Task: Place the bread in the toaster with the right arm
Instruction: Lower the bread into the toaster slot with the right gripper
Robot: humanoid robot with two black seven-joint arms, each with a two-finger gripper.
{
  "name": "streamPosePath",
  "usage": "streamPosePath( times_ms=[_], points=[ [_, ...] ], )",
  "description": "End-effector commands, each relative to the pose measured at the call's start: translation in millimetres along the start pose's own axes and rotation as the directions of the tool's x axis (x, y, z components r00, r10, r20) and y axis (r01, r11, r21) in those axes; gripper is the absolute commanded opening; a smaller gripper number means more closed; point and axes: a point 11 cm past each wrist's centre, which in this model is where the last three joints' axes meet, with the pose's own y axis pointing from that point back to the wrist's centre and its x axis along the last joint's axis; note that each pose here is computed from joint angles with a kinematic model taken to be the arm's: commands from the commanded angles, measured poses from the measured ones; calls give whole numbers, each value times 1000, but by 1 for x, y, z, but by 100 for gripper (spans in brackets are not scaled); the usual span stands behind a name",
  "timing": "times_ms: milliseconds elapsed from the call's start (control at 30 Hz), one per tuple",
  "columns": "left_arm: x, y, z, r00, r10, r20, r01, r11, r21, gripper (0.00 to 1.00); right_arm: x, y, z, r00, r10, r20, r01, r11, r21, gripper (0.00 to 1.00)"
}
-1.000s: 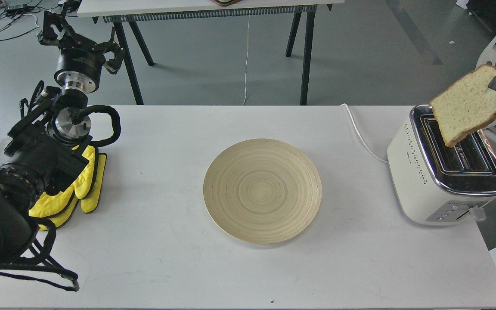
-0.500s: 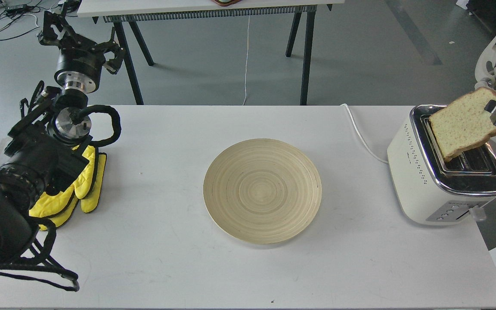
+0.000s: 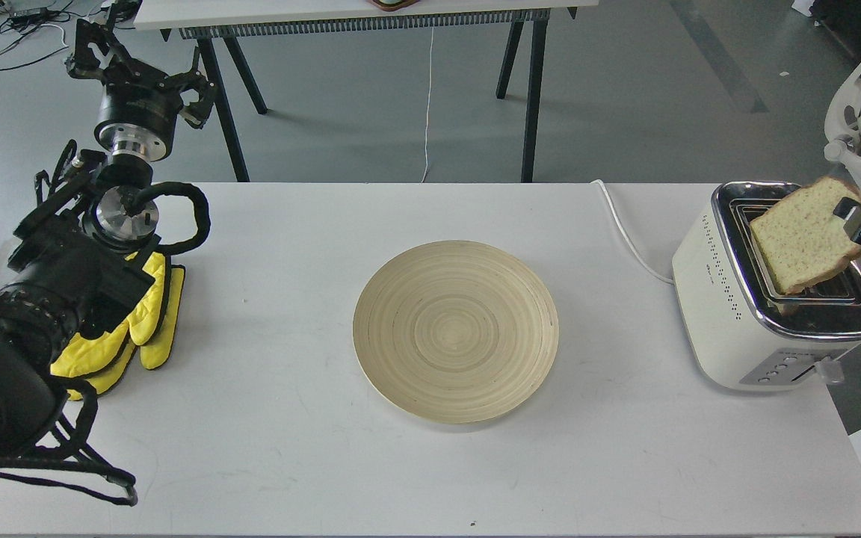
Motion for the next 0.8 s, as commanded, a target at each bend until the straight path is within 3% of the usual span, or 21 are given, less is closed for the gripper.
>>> streamPosePath(
  times_ms=[0, 133, 167, 267, 500, 600, 767],
  points=[
    [0, 0, 0, 1000, 0, 0, 0, 1000, 0, 100, 0, 0, 0, 1000, 1, 0, -1, 1000, -1, 12],
    [0, 0, 0, 1000, 0, 0, 0, 1000, 0, 100, -1, -2, 0, 1000, 0, 1, 0, 1000, 2, 14],
    [0, 0, 0, 1000, 0, 0, 0, 1000, 0, 100, -2, -3, -1, 1000, -1, 3, 1, 1000, 3, 20],
    [0, 0, 0, 1000, -1, 1, 1, 1000, 1, 100, -6, -7, -5, 1000, -5, 12, 4, 1000, 13, 53],
    [0, 0, 0, 1000, 0, 0, 0, 1000, 0, 100, -2, -17, -22, 999, 32, 37, -35, 997, 67, 77],
    [0, 0, 0, 1000, 0, 1, 0, 1000, 2, 100, 11, -28, -41, 991, 89, 104, -101, 989, 108, 95],
    [-1, 0, 0, 1000, -2, 2, 2, 1000, 1, 100, 31, -53, -76, 896, 125, 426, -201, 969, 140, 99]
  ],
)
